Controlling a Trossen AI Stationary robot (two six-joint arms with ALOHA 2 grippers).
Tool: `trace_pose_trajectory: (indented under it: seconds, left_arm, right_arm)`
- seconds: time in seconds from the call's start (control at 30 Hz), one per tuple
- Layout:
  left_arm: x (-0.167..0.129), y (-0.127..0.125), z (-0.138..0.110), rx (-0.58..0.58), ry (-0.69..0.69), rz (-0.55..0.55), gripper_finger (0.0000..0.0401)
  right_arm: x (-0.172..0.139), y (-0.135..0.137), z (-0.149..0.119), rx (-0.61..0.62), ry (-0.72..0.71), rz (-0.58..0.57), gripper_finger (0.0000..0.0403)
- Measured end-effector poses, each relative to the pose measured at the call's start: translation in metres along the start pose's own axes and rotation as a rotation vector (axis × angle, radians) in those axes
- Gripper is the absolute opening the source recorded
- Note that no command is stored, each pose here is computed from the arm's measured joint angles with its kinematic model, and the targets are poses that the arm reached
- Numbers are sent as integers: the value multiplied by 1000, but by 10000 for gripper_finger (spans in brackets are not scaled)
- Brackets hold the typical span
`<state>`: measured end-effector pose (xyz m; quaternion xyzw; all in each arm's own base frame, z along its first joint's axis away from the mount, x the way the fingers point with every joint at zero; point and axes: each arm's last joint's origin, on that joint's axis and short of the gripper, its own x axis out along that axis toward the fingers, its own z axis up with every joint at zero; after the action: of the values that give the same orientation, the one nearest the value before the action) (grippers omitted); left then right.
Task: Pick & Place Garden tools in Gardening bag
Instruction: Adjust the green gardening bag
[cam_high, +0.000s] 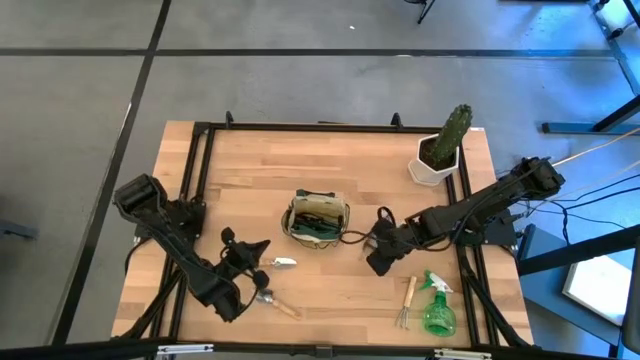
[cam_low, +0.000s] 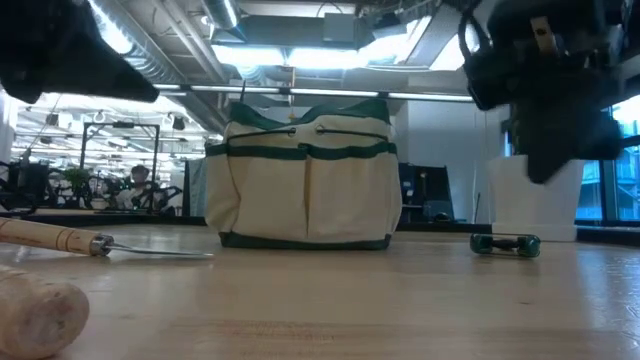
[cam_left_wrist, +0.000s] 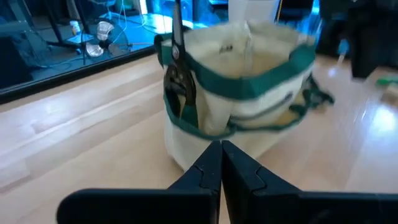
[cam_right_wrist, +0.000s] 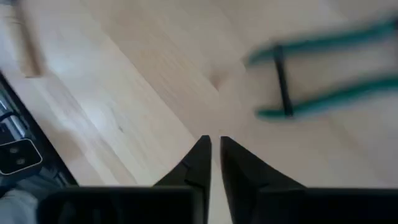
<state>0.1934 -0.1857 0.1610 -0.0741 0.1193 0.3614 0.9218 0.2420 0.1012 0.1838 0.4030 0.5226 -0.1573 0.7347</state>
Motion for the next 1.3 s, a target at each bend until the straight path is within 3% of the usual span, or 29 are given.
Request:
trace_pose_trajectory:
  seconds: [0.17,0.37,0.67,0.97,1.17,1.3]
  left_arm:
    - [2,-1,-9,66,24,14,2]
    - [2,-2,-9,140,23,12,3]
    - [13,-1,-6,168,17,49,3]
    - [24,11,-24,11,-67,38,1]
    - [15,43,-42,-171,-149,-36,1]
    - [8,47,-46,-202,-169,-82,1]
  right_arm:
    - [-1,-8,2,146,91,-52,92]
    - [-2,-18,7,266,89,-126,171]
    - [-2,-21,17,248,-37,-151,251]
    - [-8,-29,40,187,-274,-208,238]
    - [-21,-36,54,142,-399,-242,194]
    - [-31,-38,60,124,-479,-251,161]
